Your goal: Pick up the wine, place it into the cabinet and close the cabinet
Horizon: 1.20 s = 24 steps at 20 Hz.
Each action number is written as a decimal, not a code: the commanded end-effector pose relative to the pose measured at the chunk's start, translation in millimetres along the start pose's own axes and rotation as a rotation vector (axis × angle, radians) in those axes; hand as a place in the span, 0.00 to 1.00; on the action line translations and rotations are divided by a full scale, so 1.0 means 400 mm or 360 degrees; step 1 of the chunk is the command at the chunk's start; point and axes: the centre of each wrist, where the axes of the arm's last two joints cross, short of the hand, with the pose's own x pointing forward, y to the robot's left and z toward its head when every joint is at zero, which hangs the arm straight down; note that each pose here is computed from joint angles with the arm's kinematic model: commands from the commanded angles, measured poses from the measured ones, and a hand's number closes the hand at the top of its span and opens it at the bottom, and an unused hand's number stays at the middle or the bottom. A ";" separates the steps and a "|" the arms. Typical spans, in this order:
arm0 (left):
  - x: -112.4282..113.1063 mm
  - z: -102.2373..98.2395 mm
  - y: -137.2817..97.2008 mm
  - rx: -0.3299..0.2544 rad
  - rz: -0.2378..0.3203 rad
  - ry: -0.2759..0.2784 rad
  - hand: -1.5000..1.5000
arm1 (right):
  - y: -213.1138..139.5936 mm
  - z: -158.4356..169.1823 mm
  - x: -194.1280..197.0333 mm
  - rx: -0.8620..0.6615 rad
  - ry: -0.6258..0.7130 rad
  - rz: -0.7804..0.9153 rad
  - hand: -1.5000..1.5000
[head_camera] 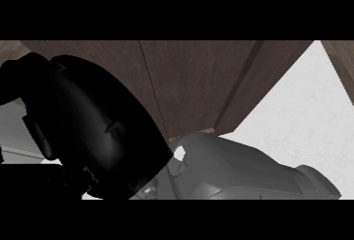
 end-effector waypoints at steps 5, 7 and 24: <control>0.058 -0.012 0.037 -0.0009 -0.0004 -0.0052 1.00 | -0.080 -0.178 -0.082 -0.0187 0.0129 0.0015 1.00; 0.047 0.009 0.075 0.0015 0.0015 0.0004 1.00 | -0.092 -0.205 -0.080 -0.0236 0.0122 -0.0014 1.00; 0.058 -0.040 0.028 0.0000 -0.0027 -0.0069 1.00 | -0.291 -0.189 -0.343 -0.0469 0.0286 0.0281 1.00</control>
